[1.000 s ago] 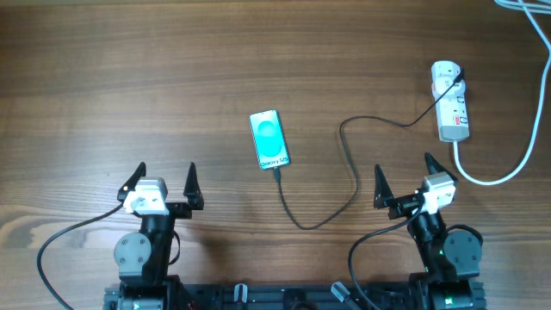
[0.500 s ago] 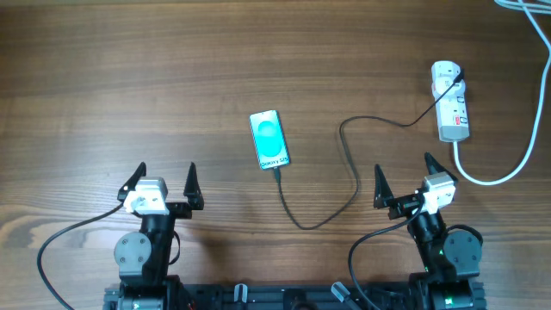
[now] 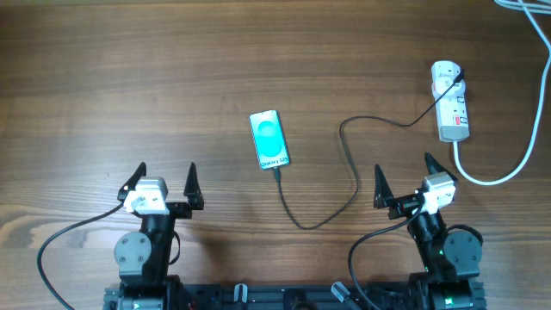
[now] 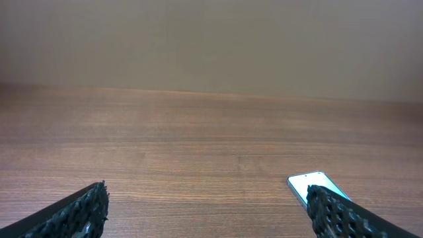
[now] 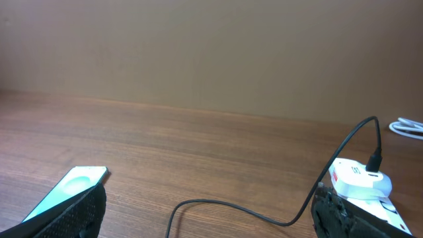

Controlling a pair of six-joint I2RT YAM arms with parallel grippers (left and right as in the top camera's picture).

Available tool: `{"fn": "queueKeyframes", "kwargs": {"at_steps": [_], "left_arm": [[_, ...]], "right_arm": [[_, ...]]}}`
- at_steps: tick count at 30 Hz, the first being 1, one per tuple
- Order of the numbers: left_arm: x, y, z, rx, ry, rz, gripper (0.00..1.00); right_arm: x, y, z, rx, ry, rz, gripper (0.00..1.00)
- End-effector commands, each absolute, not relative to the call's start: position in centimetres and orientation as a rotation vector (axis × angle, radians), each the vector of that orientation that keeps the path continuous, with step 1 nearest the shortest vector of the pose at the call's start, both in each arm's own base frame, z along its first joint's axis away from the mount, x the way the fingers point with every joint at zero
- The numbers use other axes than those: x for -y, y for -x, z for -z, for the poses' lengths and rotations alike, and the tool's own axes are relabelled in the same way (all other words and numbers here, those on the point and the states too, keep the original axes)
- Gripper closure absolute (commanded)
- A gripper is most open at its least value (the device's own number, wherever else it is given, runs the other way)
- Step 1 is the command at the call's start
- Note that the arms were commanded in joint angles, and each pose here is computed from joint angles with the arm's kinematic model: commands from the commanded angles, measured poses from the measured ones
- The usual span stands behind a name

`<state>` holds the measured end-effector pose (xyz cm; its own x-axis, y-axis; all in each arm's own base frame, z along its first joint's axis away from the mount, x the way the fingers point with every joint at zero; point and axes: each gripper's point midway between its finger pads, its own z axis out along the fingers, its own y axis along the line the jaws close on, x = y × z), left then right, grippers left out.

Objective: Plug charger to phone and switch on socket

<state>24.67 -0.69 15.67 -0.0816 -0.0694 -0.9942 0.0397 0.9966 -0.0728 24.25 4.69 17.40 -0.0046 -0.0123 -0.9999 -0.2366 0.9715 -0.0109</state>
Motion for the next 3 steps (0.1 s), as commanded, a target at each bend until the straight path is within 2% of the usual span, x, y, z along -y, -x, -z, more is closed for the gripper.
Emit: {"fn": "queueKeyframes", "kwargs": {"at_steps": [1, 3], "left_arm": [[0.98, -24.67, -15.33, -1.661, -0.001, 0.09, 0.0], [0.98, -24.67, -15.33, -1.661, -0.001, 0.09, 0.0]], "right_arm": [[-4.73, -24.16, -17.77, -1.549, 0.203, -0.173, 0.0], [-4.74, -24.16, -17.77, -1.549, 0.204, -0.173, 0.0]]}}
